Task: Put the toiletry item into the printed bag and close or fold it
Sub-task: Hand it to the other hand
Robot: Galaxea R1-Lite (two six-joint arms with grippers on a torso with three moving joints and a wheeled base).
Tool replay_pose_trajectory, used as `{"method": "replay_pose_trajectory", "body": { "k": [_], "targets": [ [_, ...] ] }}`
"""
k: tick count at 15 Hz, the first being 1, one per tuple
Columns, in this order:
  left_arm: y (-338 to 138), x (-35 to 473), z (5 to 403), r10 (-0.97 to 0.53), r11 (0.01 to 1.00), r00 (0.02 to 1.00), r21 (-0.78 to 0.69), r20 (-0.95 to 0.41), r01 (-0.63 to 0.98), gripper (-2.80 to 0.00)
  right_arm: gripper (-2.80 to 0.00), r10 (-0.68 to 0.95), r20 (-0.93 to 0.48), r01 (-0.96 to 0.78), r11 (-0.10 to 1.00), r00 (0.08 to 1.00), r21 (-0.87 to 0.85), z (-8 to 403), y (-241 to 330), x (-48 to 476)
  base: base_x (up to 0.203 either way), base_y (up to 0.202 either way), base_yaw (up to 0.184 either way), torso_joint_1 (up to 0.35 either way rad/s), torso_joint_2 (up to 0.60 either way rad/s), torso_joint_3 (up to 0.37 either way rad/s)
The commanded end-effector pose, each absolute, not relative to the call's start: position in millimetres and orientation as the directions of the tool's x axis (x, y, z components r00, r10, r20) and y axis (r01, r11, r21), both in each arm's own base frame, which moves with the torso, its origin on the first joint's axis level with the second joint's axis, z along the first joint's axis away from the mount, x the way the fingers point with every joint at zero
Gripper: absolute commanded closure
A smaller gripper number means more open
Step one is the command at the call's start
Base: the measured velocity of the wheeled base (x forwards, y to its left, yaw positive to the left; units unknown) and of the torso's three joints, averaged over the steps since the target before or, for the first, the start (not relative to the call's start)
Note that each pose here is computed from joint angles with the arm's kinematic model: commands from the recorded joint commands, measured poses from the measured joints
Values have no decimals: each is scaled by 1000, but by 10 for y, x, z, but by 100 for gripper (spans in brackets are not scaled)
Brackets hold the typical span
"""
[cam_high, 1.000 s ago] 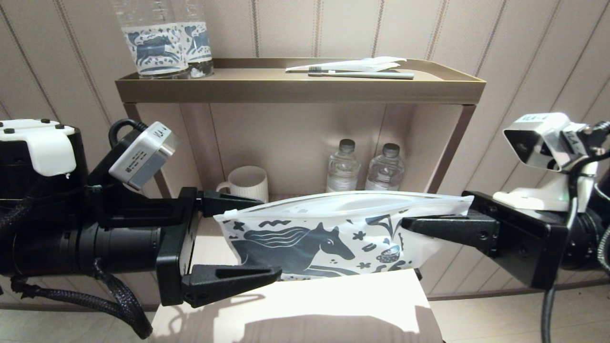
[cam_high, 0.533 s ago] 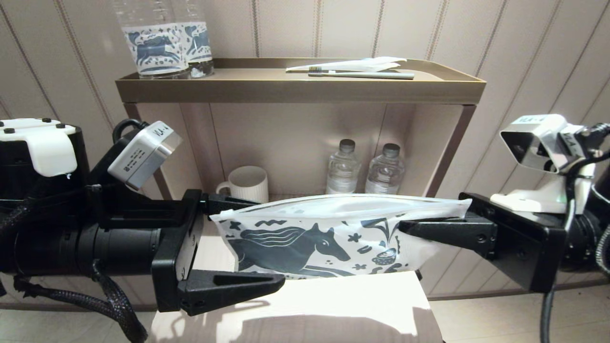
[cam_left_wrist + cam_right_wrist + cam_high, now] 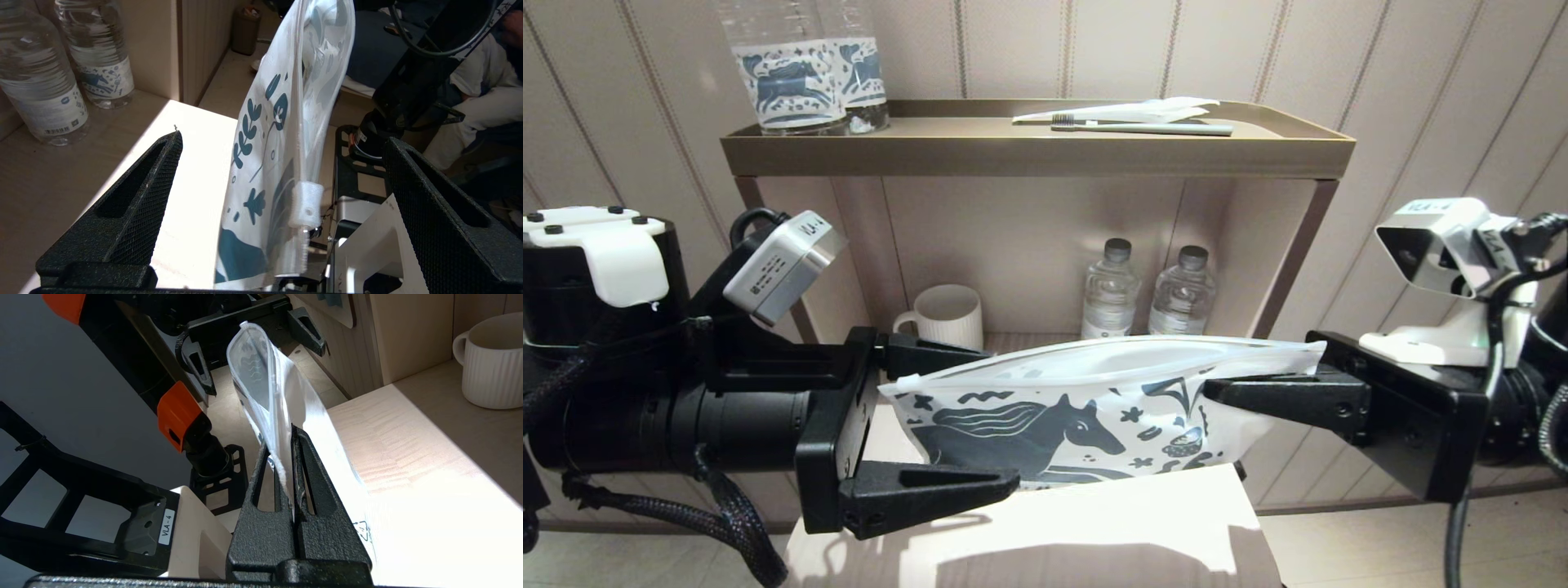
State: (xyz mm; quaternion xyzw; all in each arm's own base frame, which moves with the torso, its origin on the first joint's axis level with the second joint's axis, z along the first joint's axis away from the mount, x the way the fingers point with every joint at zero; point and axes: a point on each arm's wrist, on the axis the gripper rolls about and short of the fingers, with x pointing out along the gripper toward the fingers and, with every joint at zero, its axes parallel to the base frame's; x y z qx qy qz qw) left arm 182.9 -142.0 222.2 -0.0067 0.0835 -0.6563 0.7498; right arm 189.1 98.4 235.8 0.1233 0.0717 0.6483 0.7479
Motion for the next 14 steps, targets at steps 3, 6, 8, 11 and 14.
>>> {"method": "replay_pose_trajectory", "body": {
  "k": [3, 6, 8, 11, 14],
  "targets": [
    [-1419, 1815, 2199, -988, 128, 119, -98, -96, 987, 0, 0, 988, 53, -953, 123, 143, 277, 2358, 987, 1894, 0, 0, 0, 0, 0, 0],
    [-1431, 1810, 2198, -989, 123, 114, -96, -95, 988, 0, 0, 988, 53, -953, 123, 143, 276, 2355, 987, 1893, 0, 0, 0, 0, 0, 0],
    [-1429, 1807, 2202, -989, 121, 112, -94, -94, 988, 0, 0, 989, 50, -952, 122, 142, 281, 2342, 994, 1906, 0, 0, 0, 0, 0, 0],
    [-1428, 1806, 2199, -989, 121, 112, -94, -95, 988, 0, 0, 989, 48, -952, 118, 137, 283, 2331, 1006, 1906, 0, 0, 0, 0, 0, 0],
    [-1430, 1807, 2200, -989, 120, 111, -93, -95, 988, 0, 0, 990, 44, -950, 119, 137, 290, 2319, 1011, 1917, 0, 0, 0, 0, 0, 0]
  ]
}}
